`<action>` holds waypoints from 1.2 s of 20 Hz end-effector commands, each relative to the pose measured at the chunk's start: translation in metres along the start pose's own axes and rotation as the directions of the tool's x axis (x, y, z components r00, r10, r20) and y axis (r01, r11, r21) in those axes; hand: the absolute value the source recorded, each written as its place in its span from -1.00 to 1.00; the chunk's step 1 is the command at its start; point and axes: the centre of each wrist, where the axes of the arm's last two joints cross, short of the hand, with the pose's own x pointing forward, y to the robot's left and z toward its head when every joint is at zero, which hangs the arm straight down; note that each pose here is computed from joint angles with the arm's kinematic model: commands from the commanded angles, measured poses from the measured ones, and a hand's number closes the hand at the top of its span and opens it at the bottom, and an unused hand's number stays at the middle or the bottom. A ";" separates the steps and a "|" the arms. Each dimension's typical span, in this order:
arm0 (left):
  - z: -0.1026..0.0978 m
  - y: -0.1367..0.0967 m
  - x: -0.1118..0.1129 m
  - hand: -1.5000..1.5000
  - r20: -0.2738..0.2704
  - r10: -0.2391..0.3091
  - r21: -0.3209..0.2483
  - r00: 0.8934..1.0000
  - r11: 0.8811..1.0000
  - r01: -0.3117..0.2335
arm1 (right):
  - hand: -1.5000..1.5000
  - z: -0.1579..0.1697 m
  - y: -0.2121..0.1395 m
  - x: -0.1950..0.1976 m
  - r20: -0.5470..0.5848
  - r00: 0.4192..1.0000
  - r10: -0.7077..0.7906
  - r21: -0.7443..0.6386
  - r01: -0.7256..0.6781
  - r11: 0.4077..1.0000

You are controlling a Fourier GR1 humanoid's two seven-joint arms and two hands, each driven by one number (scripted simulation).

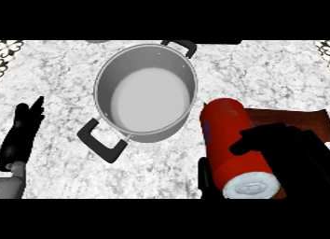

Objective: Pick the can from the tray and place it in the pot

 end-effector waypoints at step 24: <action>-0.018 0.004 0.019 0.00 0.034 -0.004 -0.017 0.999 1.000 0.004 | -1.00 -0.138 0.149 0.064 -0.351 0.936 -0.025 0.461 0.196 0.865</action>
